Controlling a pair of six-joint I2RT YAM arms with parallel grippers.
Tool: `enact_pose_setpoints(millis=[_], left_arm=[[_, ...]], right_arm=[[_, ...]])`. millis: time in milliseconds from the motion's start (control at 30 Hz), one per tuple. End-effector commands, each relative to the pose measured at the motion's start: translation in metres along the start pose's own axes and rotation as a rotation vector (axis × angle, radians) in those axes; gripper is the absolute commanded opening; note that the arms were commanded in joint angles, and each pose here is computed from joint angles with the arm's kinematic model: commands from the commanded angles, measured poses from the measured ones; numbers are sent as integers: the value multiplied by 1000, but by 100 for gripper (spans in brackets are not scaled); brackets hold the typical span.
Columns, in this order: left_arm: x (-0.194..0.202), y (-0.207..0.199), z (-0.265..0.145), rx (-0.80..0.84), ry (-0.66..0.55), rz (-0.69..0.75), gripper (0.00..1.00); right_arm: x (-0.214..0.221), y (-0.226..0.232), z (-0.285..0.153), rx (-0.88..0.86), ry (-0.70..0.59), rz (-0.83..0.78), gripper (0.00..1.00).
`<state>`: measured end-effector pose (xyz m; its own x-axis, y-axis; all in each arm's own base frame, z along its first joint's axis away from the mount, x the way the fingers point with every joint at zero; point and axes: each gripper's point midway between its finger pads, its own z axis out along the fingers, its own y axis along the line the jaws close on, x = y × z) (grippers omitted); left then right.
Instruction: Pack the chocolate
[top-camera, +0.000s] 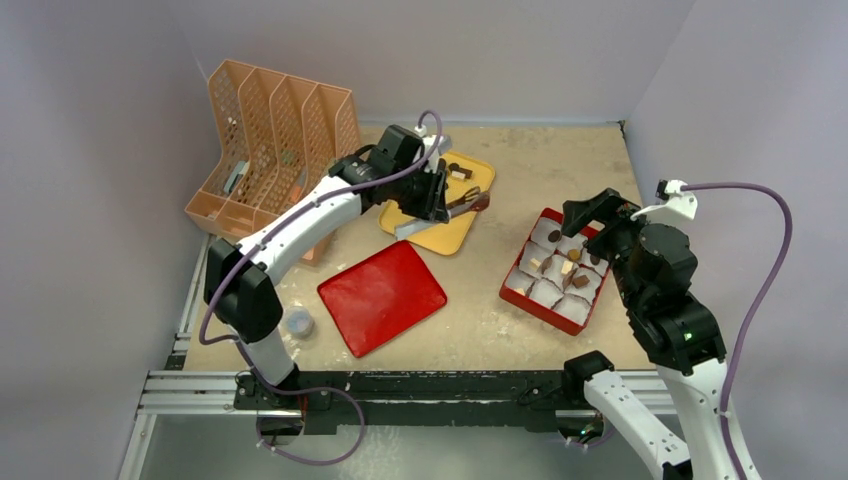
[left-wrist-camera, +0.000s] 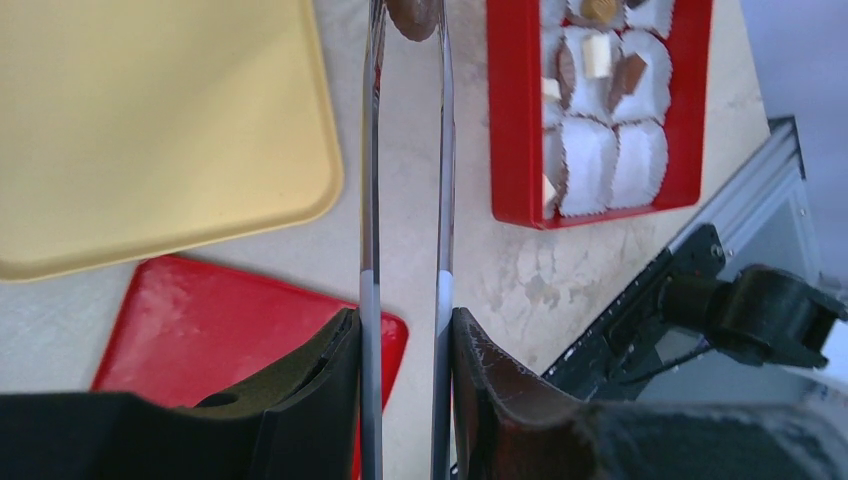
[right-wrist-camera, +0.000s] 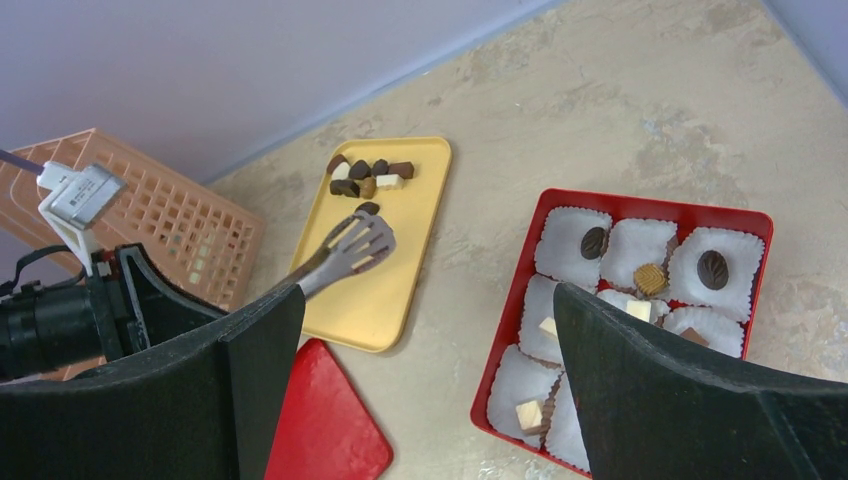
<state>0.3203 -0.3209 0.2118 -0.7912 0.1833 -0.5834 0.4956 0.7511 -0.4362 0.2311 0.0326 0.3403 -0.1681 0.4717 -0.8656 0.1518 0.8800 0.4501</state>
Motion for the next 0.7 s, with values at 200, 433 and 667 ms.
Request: enact_pose_setpoints(millis=[200,433,667], left_arm=[[17,-97,-5,284,22,203,21],[38,-126,6,370,74,224,21],[63,-151,24,412,139,255,21]], right_arm=[[-22,10,-6,-35,-66,21,96],[-21,9,-7,-34,-67,21,96],[-20,7,-8,-32,-68,26,96]])
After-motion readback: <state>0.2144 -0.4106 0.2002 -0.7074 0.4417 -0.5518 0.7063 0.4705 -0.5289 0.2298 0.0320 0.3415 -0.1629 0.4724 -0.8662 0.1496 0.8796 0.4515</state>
